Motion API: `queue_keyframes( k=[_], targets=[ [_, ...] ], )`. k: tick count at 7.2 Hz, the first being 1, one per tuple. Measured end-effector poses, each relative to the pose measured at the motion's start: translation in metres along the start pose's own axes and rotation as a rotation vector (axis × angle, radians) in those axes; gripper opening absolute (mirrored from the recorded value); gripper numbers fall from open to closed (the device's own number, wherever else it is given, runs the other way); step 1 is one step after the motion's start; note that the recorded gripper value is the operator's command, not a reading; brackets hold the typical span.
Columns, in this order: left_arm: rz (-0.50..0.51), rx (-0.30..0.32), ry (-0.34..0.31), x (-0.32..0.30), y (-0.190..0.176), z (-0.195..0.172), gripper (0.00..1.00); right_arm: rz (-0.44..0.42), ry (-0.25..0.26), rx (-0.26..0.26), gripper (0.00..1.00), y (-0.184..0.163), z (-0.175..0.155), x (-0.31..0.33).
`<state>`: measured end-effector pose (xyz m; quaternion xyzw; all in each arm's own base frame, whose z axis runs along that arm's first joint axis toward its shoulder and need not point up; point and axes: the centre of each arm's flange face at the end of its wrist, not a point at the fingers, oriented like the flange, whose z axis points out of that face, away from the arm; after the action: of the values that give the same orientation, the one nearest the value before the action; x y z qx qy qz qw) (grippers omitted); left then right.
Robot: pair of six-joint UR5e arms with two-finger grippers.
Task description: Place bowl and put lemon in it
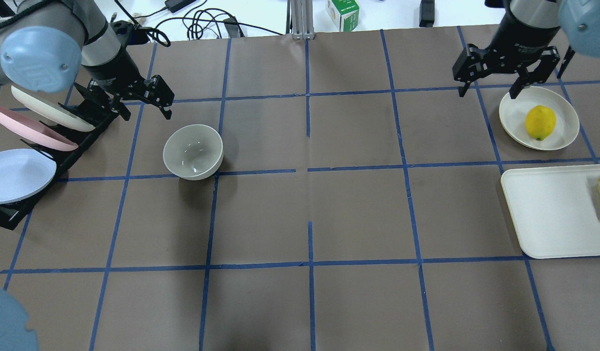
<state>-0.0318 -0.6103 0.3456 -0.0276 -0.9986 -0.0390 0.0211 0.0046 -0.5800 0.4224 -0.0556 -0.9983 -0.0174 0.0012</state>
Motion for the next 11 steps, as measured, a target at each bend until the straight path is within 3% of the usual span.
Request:
queue_keyframes(
  k=[2, 3, 5, 6, 7, 8, 11],
  targets=[
    [-0.014, 0.033, 0.000, -0.025, 0.000, 0.065, 1.00, 0.010, -0.002, 0.014, 1.00, -0.030, 0.031, 0.073],
    [-0.027, 0.029, 0.018, -0.029, 0.006, 0.092, 0.95, 0.001, 0.003, 0.036, 1.00, -0.048, 0.053, 0.099],
    [-0.053, 0.011, 0.067, -0.028, 0.008, 0.123, 0.89, -0.023, 0.021, 0.094, 1.00, -0.079, 0.097, 0.140],
    [-0.063, 0.004, 0.085, -0.027, 0.008, 0.132, 0.64, -0.018, 0.020, 0.098, 1.00, -0.087, 0.116, 0.154],
    [-0.064, -0.001, 0.095, -0.026, 0.008, 0.139, 0.21, -0.004, 0.012, 0.092, 1.00, -0.093, 0.135, 0.168],
    [-0.059, -0.005, 0.099, -0.026, 0.008, 0.143, 0.00, 0.016, 0.006, 0.085, 1.00, -0.097, 0.155, 0.185],
    [-0.046, 0.007, 0.098, -0.026, 0.006, 0.141, 0.00, 0.042, 0.001, 0.068, 1.00, -0.101, 0.185, 0.207]
  ],
)
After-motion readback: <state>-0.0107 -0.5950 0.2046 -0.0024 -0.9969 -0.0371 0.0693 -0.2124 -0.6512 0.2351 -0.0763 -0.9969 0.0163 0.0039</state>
